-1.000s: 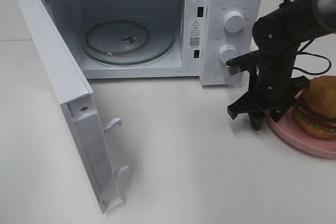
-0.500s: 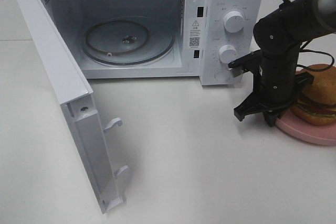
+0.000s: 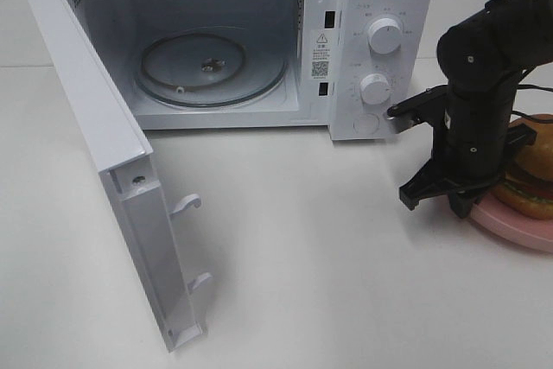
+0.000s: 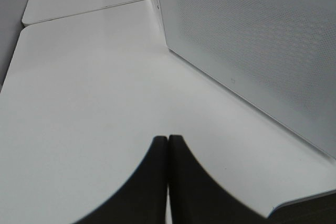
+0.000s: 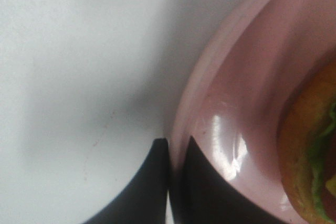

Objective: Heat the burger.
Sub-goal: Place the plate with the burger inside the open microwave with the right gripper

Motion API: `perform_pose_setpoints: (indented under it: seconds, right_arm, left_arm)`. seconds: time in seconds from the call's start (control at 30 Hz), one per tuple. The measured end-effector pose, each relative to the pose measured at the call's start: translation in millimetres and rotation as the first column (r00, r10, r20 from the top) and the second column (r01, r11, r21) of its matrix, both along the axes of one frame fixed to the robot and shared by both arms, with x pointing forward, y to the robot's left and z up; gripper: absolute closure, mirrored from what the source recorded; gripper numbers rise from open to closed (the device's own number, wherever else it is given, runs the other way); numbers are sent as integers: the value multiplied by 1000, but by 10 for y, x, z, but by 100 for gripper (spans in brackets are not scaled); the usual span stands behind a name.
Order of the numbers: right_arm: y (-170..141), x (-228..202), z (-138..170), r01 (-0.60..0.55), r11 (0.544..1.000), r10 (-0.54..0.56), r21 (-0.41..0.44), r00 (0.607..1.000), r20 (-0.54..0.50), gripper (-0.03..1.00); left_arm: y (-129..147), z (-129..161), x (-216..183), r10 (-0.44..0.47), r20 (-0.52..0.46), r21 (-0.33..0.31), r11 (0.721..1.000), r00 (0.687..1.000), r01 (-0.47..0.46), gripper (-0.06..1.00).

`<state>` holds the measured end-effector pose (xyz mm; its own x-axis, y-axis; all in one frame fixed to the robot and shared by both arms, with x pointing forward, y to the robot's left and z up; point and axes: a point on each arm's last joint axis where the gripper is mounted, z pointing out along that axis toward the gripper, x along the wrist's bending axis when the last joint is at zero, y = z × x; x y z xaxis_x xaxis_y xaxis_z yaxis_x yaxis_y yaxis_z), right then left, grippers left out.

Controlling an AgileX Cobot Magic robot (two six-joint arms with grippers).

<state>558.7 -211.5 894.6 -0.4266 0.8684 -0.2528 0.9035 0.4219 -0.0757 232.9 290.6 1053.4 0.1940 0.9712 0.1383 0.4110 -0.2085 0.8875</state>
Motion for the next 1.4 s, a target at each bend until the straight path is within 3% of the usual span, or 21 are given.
perform_pose_setpoints:
  seconds: [0.37, 0.53, 0.73, 1.07, 1.23, 1.3, 1.33, 1.4]
  right_arm:
    - [-54, -221, 157, -37, 999, 37, 33, 999, 27, 95]
    - [51, -389, 174, -134, 991, 134, -2, 991, 24, 95]
    - [342, -575, 232, -310, 950, 312, -39, 948, 60, 95]
    - [485, -807, 385, -388, 921, 390, -40, 915, 106, 95]
    - [560, -1022, 371, -459, 888, 460, -32, 881, 106, 95]
    - [613, -1144, 365, -535, 845, 534, -24, 838, 116, 95]
    - [613, -1144, 365, -535, 845, 534, -24, 838, 116, 95]
    - [679, -1244, 356, -636, 771, 635, -32, 764, 112, 95]
  left_arm:
    - [0, 0, 0, 0, 0, 0, 1000, 1000, 0, 94]
    - [0, 0, 0, 0, 0, 0, 1000, 1000, 0, 94]
    - [0, 0, 0, 0, 0, 0, 1000, 1000, 0, 94]
    - [0, 0, 0, 0, 0, 0, 1000, 1000, 0, 94]
    - [0, 0, 0, 0, 0, 0, 1000, 1000, 0, 94]
    - [0, 0, 0, 0, 0, 0, 1000, 1000, 0, 94]
    - [0, 0, 0, 0, 0, 0, 1000, 1000, 0, 94]
    - [0, 0, 0, 0, 0, 0, 1000, 1000, 0, 94]
